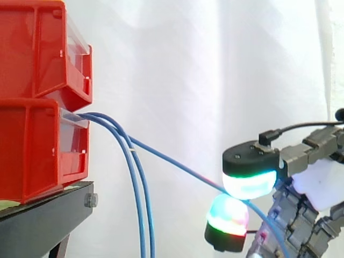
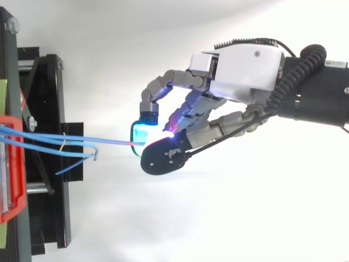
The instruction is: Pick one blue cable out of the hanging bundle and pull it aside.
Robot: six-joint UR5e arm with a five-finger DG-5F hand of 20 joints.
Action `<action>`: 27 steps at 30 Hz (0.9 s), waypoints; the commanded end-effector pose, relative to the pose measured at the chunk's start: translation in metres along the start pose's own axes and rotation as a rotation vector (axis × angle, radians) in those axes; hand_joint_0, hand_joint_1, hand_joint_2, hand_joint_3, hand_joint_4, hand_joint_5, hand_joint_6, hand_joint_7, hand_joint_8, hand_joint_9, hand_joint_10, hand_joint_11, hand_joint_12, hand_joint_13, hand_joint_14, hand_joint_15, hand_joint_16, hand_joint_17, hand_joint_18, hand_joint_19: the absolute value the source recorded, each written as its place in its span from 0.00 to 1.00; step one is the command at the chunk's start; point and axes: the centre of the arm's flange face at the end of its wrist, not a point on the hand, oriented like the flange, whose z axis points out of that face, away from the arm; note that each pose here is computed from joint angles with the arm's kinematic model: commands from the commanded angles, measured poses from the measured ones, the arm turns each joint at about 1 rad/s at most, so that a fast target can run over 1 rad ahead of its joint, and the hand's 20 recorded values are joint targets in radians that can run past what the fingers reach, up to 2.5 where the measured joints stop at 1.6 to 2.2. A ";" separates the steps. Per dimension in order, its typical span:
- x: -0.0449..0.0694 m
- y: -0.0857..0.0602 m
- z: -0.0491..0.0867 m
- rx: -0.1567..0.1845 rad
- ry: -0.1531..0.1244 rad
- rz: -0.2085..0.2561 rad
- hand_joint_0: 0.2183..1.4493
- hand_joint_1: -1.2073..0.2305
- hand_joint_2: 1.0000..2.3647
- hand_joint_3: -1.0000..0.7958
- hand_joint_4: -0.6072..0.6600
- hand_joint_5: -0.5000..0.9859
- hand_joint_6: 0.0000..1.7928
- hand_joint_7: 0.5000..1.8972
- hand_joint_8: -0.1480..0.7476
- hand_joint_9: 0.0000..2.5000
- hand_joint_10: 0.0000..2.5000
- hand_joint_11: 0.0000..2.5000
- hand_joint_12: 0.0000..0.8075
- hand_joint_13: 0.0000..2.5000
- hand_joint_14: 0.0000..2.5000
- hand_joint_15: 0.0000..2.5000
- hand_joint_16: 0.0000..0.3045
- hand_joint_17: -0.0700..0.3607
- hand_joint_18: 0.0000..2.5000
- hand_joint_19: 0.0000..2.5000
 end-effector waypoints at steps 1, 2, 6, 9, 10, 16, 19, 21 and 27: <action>0.000 -0.012 0.003 0.004 0.001 0.015 0.28 0.24 0.09 0.53 0.33 0.33 0.48 0.40 0.51 0.36 0.00 0.11 0.45 0.29 0.00 0.14 0.18 0.46 0.28 0.14; 0.000 -0.016 0.004 0.005 0.001 0.021 0.28 0.24 0.09 0.53 0.33 0.33 0.48 0.41 0.51 0.36 0.00 0.11 0.45 0.29 0.00 0.14 0.18 0.46 0.28 0.15; 0.002 -0.026 0.007 0.002 0.002 0.036 0.27 0.24 0.10 0.53 0.33 0.33 0.48 0.41 0.52 0.36 0.00 0.11 0.45 0.30 0.00 0.14 0.19 0.46 0.28 0.15; 0.003 -0.028 0.008 -0.002 0.004 0.037 0.27 0.24 0.11 0.53 0.33 0.33 0.48 0.41 0.52 0.36 0.00 0.10 0.45 0.30 0.00 0.14 0.19 0.46 0.28 0.15; 0.003 -0.030 0.010 -0.008 0.005 0.039 0.27 0.24 0.11 0.53 0.33 0.33 0.48 0.41 0.52 0.36 0.00 0.11 0.46 0.30 0.00 0.14 0.19 0.46 0.28 0.15; 0.005 -0.044 0.018 -0.052 0.009 0.052 0.27 0.24 0.11 0.53 0.33 0.33 0.48 0.41 0.52 0.36 0.00 0.11 0.45 0.30 0.00 0.14 0.19 0.46 0.28 0.15; 0.006 -0.052 0.023 -0.084 0.013 0.068 0.27 0.24 0.11 0.53 0.33 0.33 0.48 0.41 0.52 0.36 0.00 0.11 0.45 0.30 0.00 0.14 0.19 0.46 0.28 0.15; 0.005 -0.059 0.027 -0.103 0.013 0.078 0.27 0.24 0.12 0.53 0.33 0.33 0.48 0.41 0.52 0.36 0.00 0.11 0.45 0.30 0.00 0.14 0.19 0.46 0.28 0.15; 0.007 -0.080 0.035 -0.155 0.020 0.093 0.26 0.24 0.13 0.53 0.32 0.33 0.48 0.41 0.52 0.37 0.00 0.11 0.46 0.31 0.00 0.14 0.19 0.46 0.29 0.15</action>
